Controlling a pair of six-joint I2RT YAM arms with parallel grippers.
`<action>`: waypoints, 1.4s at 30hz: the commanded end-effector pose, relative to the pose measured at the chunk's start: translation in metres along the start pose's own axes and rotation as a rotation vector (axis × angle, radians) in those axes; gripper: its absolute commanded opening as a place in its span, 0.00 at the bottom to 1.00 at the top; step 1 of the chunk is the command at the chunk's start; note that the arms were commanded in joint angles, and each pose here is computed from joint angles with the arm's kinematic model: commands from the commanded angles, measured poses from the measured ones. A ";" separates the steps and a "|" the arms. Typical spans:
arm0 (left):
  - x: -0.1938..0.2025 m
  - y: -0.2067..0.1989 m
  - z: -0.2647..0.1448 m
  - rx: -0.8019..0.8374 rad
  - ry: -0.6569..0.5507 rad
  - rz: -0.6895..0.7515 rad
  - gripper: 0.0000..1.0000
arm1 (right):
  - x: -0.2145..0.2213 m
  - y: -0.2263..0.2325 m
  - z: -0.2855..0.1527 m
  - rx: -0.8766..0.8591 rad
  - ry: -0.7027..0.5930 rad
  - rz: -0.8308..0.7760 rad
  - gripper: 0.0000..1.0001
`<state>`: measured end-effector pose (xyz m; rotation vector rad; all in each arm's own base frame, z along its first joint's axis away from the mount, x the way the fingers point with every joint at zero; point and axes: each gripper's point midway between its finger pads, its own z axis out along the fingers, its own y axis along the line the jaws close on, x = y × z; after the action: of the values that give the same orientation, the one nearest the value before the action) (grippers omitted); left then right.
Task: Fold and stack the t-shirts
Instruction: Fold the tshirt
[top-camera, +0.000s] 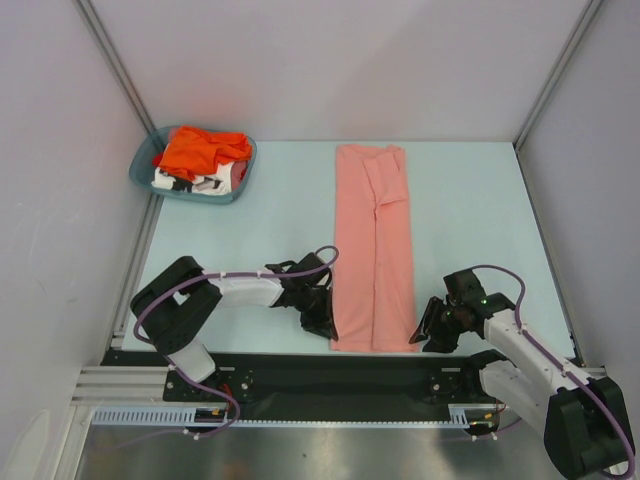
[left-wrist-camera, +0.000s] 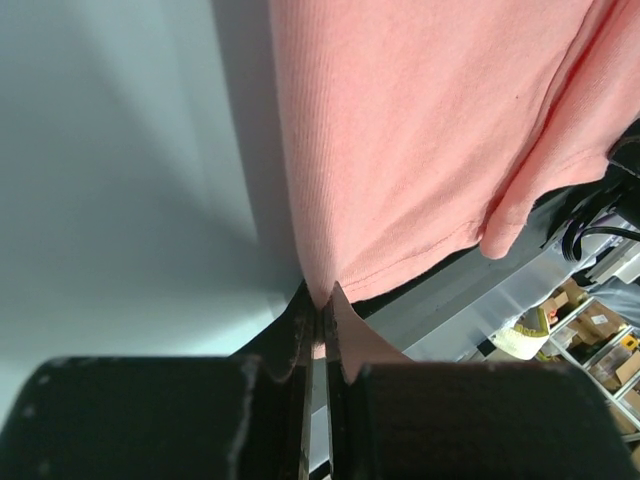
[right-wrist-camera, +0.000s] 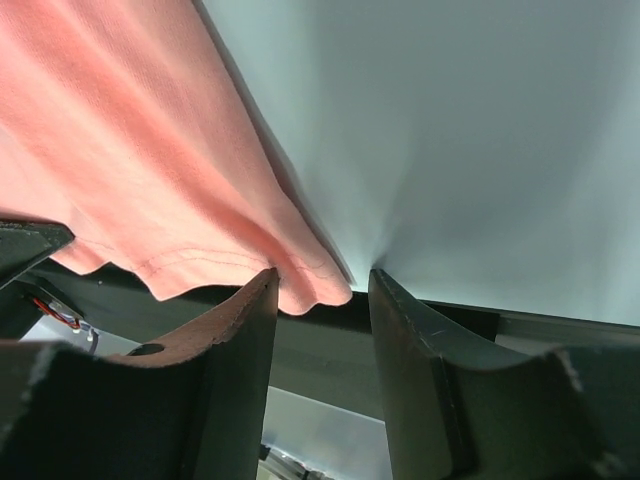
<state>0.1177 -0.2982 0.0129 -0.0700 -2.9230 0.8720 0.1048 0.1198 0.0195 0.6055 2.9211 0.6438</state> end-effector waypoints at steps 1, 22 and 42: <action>0.000 0.006 -0.006 -0.011 -0.026 0.026 0.07 | -0.003 -0.004 -0.002 0.029 -0.022 -0.020 0.47; 0.002 0.002 -0.005 0.022 -0.008 0.041 0.08 | -0.002 0.004 0.014 0.004 0.018 -0.024 0.34; -0.008 -0.036 -0.038 0.104 -0.052 0.027 0.00 | -0.033 0.044 -0.035 -0.109 -0.132 -0.048 0.00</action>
<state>0.1167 -0.2948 0.0318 -0.0854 -2.9288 0.9431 0.1237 0.1338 0.0480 0.5327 2.8114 0.7496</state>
